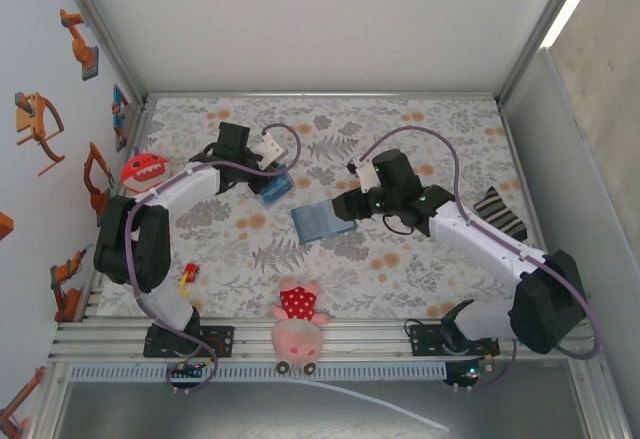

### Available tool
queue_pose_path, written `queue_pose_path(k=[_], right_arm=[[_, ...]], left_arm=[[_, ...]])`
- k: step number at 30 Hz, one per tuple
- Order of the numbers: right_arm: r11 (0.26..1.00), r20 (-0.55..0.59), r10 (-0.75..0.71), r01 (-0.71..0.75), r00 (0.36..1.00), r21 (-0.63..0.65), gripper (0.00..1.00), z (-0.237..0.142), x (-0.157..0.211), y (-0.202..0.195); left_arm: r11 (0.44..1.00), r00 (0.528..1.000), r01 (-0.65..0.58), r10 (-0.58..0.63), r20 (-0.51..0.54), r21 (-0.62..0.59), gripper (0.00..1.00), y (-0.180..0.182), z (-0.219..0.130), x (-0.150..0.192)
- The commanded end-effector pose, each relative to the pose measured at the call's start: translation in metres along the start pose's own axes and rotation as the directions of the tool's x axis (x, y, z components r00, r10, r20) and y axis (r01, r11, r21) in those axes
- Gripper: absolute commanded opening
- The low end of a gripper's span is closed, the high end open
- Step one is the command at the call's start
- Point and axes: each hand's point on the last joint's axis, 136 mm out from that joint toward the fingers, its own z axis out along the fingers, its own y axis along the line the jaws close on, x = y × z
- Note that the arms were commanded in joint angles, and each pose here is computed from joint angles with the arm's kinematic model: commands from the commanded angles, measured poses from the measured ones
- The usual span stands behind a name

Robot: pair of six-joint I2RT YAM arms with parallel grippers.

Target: Take the credit cards out of the card holder

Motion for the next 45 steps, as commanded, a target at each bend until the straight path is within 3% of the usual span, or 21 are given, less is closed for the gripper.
queue_pose_path(k=[1, 16, 19, 21, 26, 33, 39, 42, 45], right_arm=[[1.0, 0.019, 0.001, -0.001, 1.0, 0.009, 0.6, -0.001, -0.012, 0.003], [1.0, 0.001, 0.001, -0.001, 1.0, 0.012, 0.59, 0.001, -0.011, 0.002], [1.0, 0.0, 0.0, 0.0, 1.0, 0.01, 0.58, 0.002, -0.012, 0.003], [1.0, -0.002, 0.0, 0.0, 1.0, 0.011, 0.58, 0.003, -0.012, 0.003], [0.998, -0.029, -0.001, 0.003, 1.0, 0.056, 0.57, 0.008, -0.008, -0.004], [0.977, -0.144, -0.04, 0.068, 0.989, 0.201, 0.44, 0.027, 0.009, -0.013], [0.971, -0.224, -0.052, 0.101, 0.973, 0.215, 0.42, 0.056, 0.024, -0.003], [0.97, -0.269, -0.072, 0.13, 0.961, 0.207, 0.45, 0.071, 0.033, 0.007], [0.962, -0.309, -0.102, 0.173, 0.946, 0.212, 0.48, 0.085, 0.04, 0.016]], left_arm=[[1.0, 1.0, -0.004, 0.003, 0.011, 0.024, 0.0, -0.003, -0.001, 0.0], [0.998, 0.997, 0.035, -0.032, -0.075, 0.048, 0.0, -0.006, 0.014, 0.019], [0.998, 0.994, 0.053, -0.049, -0.102, 0.035, 0.07, -0.002, 0.016, 0.021], [0.998, 0.992, 0.063, -0.06, -0.115, 0.027, 0.22, 0.0, 0.017, 0.021], [0.997, 0.992, 0.075, -0.073, -0.1, 0.012, 0.3, 0.003, 0.013, 0.014], [0.997, 0.996, 0.079, -0.08, -0.039, -0.022, 0.31, 0.001, -0.009, -0.006], [0.986, 0.988, 0.133, -0.124, 0.086, -0.099, 0.33, -0.002, -0.048, -0.024], [0.963, 0.967, 0.212, -0.183, 0.176, -0.168, 0.51, 0.002, -0.074, -0.026], [0.911, 0.933, 0.318, -0.25, 0.26, -0.264, 0.54, 0.011, -0.102, -0.019]])
